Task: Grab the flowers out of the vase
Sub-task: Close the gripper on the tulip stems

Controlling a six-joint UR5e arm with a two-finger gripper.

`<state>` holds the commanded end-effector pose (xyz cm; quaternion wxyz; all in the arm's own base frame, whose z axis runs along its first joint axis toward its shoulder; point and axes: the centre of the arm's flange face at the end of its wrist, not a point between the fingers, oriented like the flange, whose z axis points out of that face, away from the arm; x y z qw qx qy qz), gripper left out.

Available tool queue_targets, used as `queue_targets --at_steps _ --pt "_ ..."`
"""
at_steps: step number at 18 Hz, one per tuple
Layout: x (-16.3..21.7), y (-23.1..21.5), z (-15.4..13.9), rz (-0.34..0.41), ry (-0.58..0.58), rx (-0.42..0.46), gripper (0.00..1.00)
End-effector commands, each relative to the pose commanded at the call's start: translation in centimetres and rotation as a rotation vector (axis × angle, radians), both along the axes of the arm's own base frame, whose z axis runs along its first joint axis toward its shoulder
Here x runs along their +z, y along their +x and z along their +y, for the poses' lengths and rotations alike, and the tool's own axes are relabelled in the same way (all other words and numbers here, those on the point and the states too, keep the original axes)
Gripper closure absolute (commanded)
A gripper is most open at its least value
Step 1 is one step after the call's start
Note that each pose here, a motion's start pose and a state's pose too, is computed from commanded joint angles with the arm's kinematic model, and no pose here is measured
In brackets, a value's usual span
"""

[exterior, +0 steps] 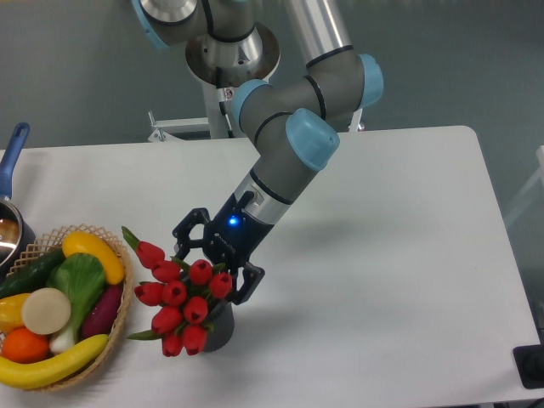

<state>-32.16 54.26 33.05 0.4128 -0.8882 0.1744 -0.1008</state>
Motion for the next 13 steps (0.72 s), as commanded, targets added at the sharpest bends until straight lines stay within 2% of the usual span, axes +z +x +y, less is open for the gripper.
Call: queue_targets --at_steps 3,5,8,13 --pt "0.19 -0.13 0.11 0.002 0.003 0.001 0.35" --pt "0.19 -0.13 0.11 0.002 0.002 0.001 0.37" --pt "0.21 -0.08 0.07 -0.001 0.001 0.004 0.50" --pt "0.72 0.04 -0.14 0.000 0.005 0.009 0.58"
